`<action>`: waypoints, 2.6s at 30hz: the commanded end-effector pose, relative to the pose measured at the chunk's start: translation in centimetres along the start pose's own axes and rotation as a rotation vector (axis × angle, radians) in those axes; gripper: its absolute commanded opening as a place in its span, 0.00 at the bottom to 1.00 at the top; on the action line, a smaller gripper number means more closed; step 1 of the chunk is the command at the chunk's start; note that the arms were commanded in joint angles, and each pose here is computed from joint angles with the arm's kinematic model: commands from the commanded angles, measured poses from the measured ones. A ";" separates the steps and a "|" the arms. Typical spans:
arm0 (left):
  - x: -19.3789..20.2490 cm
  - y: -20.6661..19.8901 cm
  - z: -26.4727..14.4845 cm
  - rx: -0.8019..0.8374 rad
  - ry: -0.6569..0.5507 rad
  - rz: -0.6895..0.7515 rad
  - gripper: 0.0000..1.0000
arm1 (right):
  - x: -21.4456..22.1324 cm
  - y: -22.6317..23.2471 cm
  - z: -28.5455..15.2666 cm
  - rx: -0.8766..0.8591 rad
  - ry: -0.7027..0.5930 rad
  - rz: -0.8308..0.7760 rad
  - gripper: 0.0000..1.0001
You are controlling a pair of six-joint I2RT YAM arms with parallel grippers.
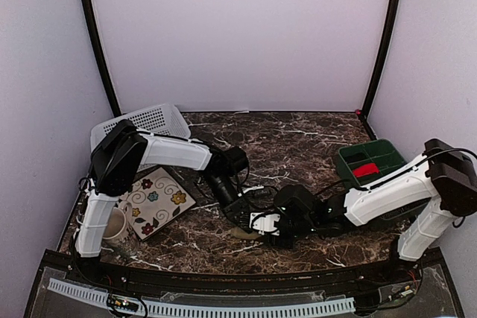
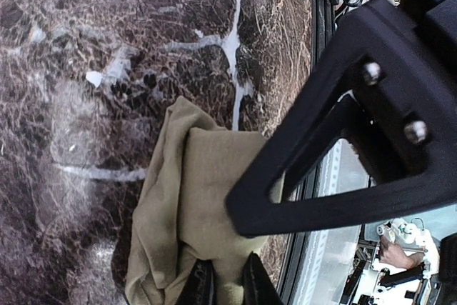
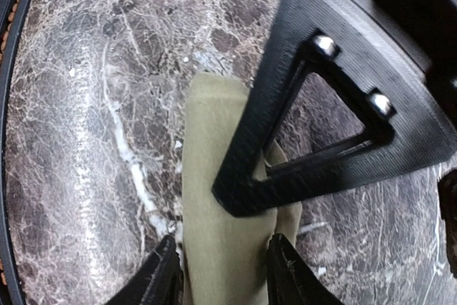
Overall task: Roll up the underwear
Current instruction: Roll the underwear at the center of the board.
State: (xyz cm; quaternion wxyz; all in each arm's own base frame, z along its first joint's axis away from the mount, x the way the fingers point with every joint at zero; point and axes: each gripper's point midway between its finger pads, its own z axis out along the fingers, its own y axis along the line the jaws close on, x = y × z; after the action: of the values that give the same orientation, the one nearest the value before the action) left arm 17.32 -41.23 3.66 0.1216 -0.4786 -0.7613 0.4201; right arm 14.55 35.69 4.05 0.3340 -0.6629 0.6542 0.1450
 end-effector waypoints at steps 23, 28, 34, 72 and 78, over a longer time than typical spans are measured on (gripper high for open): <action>-1.5 2.8 -11.6 -0.421 -0.382 0.141 0.53 | 2.9 2.1 1.3 -0.235 0.137 0.215 0.00; 1.0 -0.7 -12.3 -0.480 -0.539 0.415 0.54 | 3.1 1.3 1.5 -0.326 0.126 0.302 0.00; 2.7 -2.7 -8.0 -0.575 -0.457 0.650 0.55 | 3.1 0.6 1.9 -0.382 0.116 0.352 0.00; 2.9 -0.8 -3.4 -0.702 -0.409 0.819 0.46 | 3.7 -1.6 1.7 -0.251 0.125 0.321 0.04; 2.3 -0.1 -2.6 -0.768 -0.377 0.904 0.45 | 3.7 -1.5 1.8 -0.262 0.135 0.324 0.04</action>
State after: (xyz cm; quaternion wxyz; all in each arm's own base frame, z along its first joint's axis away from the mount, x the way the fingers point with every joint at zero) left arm 17.10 -37.21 4.34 -0.3538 -0.6676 -0.6140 0.2283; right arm 16.77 36.01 3.32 0.2077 -0.5956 0.7216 0.2854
